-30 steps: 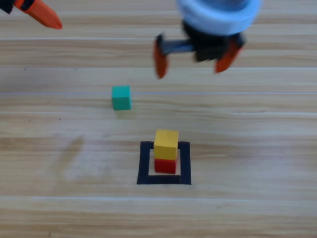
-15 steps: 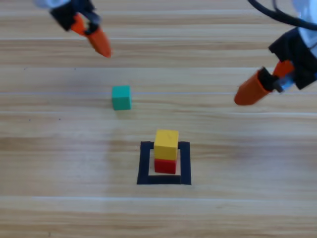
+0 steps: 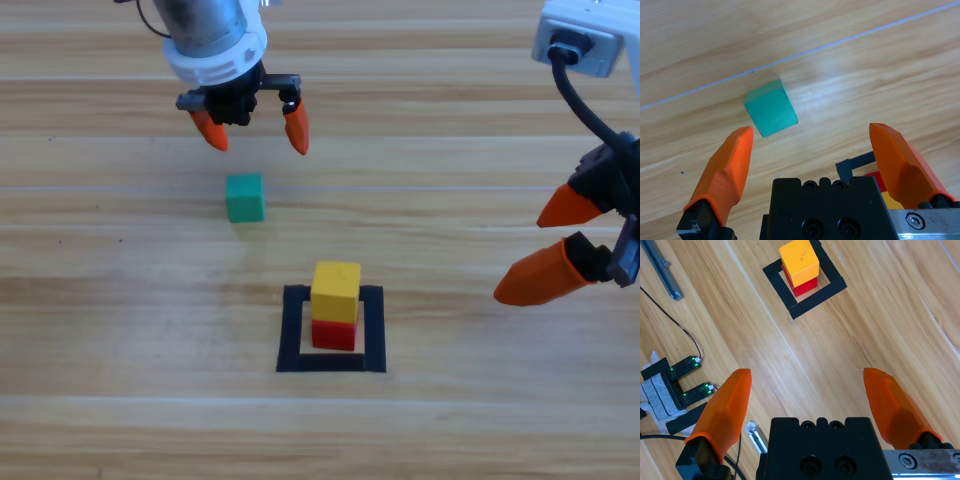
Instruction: Stack the blocks in the rectangular block: red at the bottom, yellow in the middle, green on top
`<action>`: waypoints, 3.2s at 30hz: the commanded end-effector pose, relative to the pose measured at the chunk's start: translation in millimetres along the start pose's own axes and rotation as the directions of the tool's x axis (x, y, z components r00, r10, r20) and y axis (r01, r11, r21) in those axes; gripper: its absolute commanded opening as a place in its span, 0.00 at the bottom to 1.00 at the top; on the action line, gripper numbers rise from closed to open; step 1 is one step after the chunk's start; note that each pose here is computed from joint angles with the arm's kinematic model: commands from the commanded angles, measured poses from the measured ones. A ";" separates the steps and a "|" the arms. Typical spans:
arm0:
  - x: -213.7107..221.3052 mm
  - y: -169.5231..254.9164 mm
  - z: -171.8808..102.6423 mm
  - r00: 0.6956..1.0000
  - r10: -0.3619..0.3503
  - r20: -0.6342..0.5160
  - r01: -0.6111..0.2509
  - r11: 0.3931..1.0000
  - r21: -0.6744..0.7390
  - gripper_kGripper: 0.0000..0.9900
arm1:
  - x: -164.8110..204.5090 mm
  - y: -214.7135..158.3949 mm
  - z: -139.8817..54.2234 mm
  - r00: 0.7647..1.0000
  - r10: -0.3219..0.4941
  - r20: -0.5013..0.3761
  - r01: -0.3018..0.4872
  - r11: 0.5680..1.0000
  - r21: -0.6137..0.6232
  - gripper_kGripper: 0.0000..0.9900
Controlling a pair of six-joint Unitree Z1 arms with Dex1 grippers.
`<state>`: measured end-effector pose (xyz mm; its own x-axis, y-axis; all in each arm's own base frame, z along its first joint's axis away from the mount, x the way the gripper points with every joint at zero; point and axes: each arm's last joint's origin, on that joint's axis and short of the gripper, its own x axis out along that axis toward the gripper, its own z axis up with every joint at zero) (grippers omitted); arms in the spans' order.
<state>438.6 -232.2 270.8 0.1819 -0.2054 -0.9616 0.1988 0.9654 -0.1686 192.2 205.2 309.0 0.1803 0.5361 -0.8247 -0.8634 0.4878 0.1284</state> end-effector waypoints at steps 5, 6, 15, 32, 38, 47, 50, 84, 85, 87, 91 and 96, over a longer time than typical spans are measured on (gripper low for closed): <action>44.8 -6.1 2.8 0.989 0.143 -0.042 -0.147 0.979 -0.141 1.00 | -7.0 6.8 -5.4 0.995 0.089 0.049 -0.086 0.995 -0.059 1.00; 46.6 -5.6 2.6 0.987 0.151 -0.050 -0.156 0.977 -0.144 1.00 | -8.8 7.8 -5.7 0.993 0.097 0.062 -0.092 0.993 -0.067 1.00; 70.5 -9.7 -5.5 0.971 0.194 -0.142 -0.215 0.966 -0.147 1.00 | -13.8 16.5 -8.2 0.988 0.116 0.105 -0.103 0.988 -0.119 0.99; 100.2 -12.7 -1.2 0.965 0.205 -0.164 -0.236 0.952 -0.195 0.99 | -13.3 17.2 -7.7 0.986 0.125 0.113 -0.111 0.986 -0.124 0.99; 105.3 -8.0 3.1 0.966 0.202 -0.163 -0.236 0.944 -0.230 0.98 | -13.4 17.2 -7.5 0.985 0.126 0.115 -0.112 0.986 -0.123 0.99; 106.7 6.5 7.1 0.962 0.211 -0.172 -0.250 0.934 -0.254 0.84 | -13.4 17.0 -6.1 0.985 0.124 0.120 -0.109 0.986 -0.123 0.99; 104.6 10.2 8.4 0.962 0.211 -0.171 -0.250 0.934 -0.254 0.73 | -13.5 17.0 -5.9 0.985 0.124 0.122 -0.109 0.986 -0.126 0.99; -42.8 -57.3 -68.0 0.984 0.100 -0.149 -0.097 0.995 0.022 0.00 | -12.8 17.5 -5.6 0.985 0.125 0.121 -0.109 0.986 -0.128 0.99; -40.9 -61.2 -72.6 0.982 0.102 -0.162 -0.097 0.995 0.034 0.00 | -12.6 17.1 -6.1 0.985 0.124 0.120 -0.109 0.986 -0.126 0.99; -38.4 -67.0 -81.6 0.977 0.110 -0.184 -0.104 0.994 0.038 0.00 | -12.5 17.5 -6.0 0.985 0.125 0.119 -0.109 0.986 -0.127 0.99; -51.7 -73.6 -99.0 0.976 0.100 -0.193 -0.102 0.995 0.000 0.00 | -12.5 17.5 -6.0 0.985 0.125 0.119 -0.109 0.986 -0.127 0.99; -66.5 -82.1 -110.6 0.981 0.076 -0.180 -0.085 0.996 -0.038 0.00 | -12.6 17.1 -6.1 0.985 0.124 0.120 -0.109 0.986 -0.126 0.99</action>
<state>329.0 -274.8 301.7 0.0044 -0.0613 -0.9981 0.1376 0.9887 -0.0601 186.5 208.3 311.5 0.1329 0.6401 -0.7567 -0.9163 0.3703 0.1523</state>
